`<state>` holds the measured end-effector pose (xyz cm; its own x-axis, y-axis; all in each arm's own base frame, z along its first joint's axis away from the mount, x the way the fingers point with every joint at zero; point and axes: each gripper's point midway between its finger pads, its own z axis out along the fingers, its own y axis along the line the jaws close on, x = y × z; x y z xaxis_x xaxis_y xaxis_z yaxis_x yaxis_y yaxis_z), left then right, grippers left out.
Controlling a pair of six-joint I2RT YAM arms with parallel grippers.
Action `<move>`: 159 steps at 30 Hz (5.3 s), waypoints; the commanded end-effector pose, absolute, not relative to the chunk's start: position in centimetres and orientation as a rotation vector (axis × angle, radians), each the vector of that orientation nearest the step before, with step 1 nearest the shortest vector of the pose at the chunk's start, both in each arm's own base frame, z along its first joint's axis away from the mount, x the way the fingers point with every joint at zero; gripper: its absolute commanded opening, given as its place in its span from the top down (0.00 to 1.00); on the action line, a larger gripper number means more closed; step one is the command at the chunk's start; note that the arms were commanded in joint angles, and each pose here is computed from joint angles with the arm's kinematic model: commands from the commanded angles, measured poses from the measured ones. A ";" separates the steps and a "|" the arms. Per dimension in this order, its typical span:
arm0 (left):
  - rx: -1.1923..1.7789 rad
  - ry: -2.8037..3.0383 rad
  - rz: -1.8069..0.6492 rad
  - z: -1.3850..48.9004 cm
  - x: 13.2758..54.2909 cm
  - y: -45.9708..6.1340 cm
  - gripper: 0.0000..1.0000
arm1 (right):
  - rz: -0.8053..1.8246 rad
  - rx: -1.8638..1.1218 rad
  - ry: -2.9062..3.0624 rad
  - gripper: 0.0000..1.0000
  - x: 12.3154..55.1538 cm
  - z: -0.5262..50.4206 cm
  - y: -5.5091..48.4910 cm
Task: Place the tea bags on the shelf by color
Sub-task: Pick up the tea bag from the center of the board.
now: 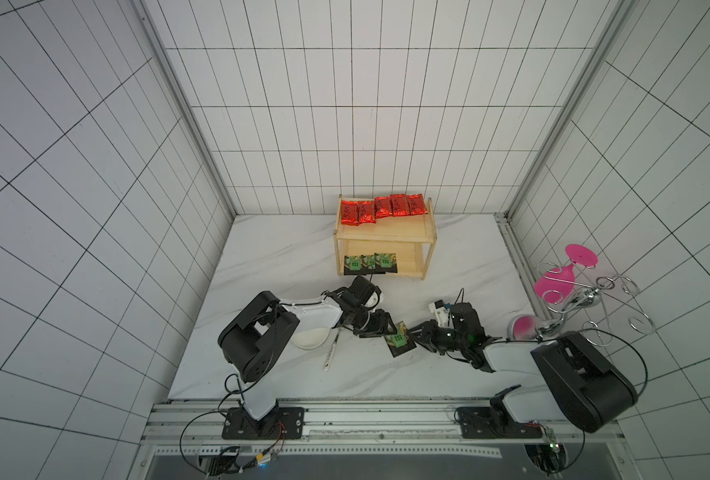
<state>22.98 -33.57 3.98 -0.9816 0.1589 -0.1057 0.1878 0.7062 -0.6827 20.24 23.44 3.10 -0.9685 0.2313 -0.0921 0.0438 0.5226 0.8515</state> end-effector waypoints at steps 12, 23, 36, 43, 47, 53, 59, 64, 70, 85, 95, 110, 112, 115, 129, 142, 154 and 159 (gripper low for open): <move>0.349 2.714 -1.178 8.1 23.3 -35.2 0.40 | 1.440 0.251 2.546 0.72 19.6 3.6 22.8; 0.297 2.810 -1.176 3.1 22.9 -35.1 0.44 | 1.275 0.206 2.558 0.62 19.0 4.6 20.5; 0.225 2.806 -1.194 2.3 23.0 -33.8 0.45 | 1.532 0.217 2.530 0.68 19.5 3.8 24.2; 0.099 2.685 -1.400 6.9 25.2 -33.3 0.40 | 1.581 0.229 2.482 0.93 20.1 4.3 24.6; 0.041 2.616 -1.398 10.3 27.0 -31.3 0.27 | 1.620 0.155 2.397 1.00 20.5 6.7 24.9; -0.066 2.549 -1.583 11.3 27.4 -29.8 0.22 | 1.617 0.064 2.274 1.00 20.9 10.7 24.7; -0.096 2.512 -1.705 11.7 27.2 -30.2 0.20 | 1.624 0.056 2.181 1.00 21.5 13.5 24.6; -0.102 2.420 -1.888 13.4 27.1 -31.5 0.19 | 1.696 0.074 2.097 1.00 22.4 15.1 25.5; -0.117 2.444 -1.882 12.3 26.8 -31.2 0.19 | 1.736 0.066 2.089 1.00 23.1 15.5 27.1; -0.225 2.385 -1.951 12.1 26.8 -29.7 0.21 | 1.742 -0.005 2.086 1.00 21.9 16.1 30.7; -0.234 2.306 -1.954 14.7 26.4 -28.0 0.31 | 1.702 0.088 2.158 1.00 21.9 12.3 29.4; -0.302 2.352 -1.879 13.0 27.7 -26.4 0.84 | 1.675 0.038 2.166 1.00 21.5 13.2 29.5; -0.298 2.353 -1.879 13.0 27.9 -26.6 0.85 | 1.670 0.034 2.173 1.00 21.5 13.2 29.5; -0.280 2.350 -1.886 13.3 27.9 -27.0 0.88 | 1.671 0.034 2.178 1.00 21.7 13.1 29.5; -0.160 2.070 -1.971 19.3 30.6 -28.4 1.00 | 1.631 0.613 2.078 0.41 23.0 14.5 25.9; -0.164 1.891 -2.028 22.2 30.5 -29.0 1.00 | 1.749 0.626 1.831 0.55 23.6 20.8 28.0; -0.174 1.883 -1.991 22.2 30.8 -29.0 1.00 | 1.747 0.598 1.763 0.70 24.0 22.6 27.8; -0.164 1.866 -1.977 22.7 30.7 -29.3 1.00 | 1.767 0.559 1.756 0.65 24.1 23.8 28.5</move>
<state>30.70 -29.30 21.44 -0.9224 -0.3563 -0.1489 0.1633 -0.0104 -0.9865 23.83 27.60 20.45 -0.7416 0.6648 -0.0900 -0.0416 0.0883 0.9952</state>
